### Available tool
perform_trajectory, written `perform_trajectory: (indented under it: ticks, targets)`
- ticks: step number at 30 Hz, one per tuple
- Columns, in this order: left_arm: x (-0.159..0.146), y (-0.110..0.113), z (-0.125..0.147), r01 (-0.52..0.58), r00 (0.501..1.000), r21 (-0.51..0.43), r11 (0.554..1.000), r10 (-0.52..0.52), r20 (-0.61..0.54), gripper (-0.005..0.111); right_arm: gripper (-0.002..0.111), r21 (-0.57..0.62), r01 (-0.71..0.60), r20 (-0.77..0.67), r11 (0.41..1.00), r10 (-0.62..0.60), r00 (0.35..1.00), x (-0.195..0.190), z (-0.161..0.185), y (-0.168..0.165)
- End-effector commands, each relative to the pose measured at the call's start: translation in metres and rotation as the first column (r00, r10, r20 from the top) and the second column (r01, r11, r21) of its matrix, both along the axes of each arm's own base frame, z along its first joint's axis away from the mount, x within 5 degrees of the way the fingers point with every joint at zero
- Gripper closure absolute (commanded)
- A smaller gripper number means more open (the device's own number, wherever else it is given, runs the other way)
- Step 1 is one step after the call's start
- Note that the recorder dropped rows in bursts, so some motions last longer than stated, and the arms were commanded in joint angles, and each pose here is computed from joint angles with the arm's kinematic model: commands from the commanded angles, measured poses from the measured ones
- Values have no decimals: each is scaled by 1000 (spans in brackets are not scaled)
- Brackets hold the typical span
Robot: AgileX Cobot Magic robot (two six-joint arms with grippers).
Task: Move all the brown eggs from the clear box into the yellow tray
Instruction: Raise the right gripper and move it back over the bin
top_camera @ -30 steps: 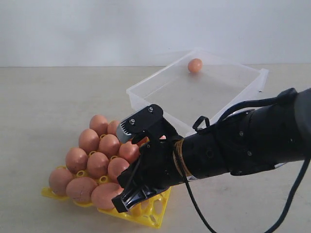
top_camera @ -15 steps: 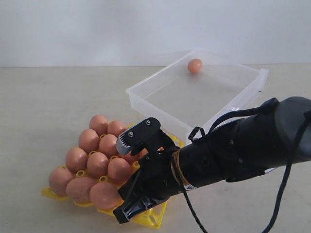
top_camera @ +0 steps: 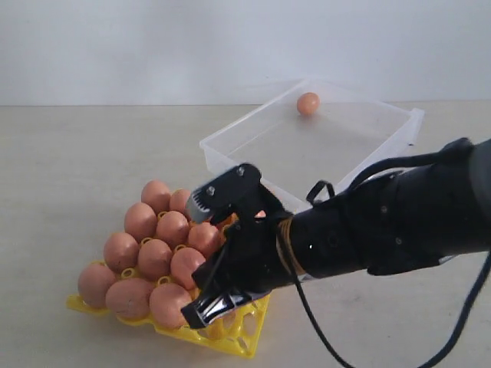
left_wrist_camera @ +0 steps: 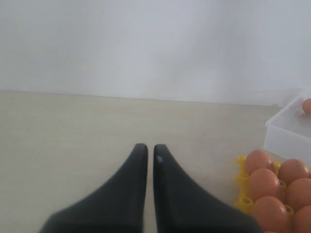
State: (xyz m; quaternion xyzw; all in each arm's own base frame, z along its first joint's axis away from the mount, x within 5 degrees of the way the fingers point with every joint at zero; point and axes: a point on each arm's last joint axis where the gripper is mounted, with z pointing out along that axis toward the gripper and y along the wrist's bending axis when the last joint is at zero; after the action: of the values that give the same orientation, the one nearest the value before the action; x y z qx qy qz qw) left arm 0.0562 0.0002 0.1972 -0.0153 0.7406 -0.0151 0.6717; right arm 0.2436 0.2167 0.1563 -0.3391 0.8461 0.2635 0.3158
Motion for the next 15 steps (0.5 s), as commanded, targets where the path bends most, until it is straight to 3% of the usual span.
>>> perform_trajectory:
  ticks: [1,5,7,9,12,15]
  targets:
    - [0,0,0,-5,1000,0,1000,5,5,103,109,-14,139,190,990,-134,973,1,56,-21]
    - [0,0,0,-5,1000,0,1000,5,5,103,109,-74,396,358,915,-346,867,4,97,-54]
    - [0,0,0,-5,1000,0,1000,5,5,103,109,-166,569,466,805,-444,765,15,106,-73]
    - [0,0,0,-5,1000,0,1000,5,5,103,109,-236,662,519,712,-484,705,35,102,-88]
    - [0,0,0,-5,1000,0,1000,5,5,103,109,-243,693,396,678,-583,709,83,80,-109]
    - [0,0,0,-5,1000,0,1000,5,5,103,109,-163,764,205,624,-736,645,135,60,-135]
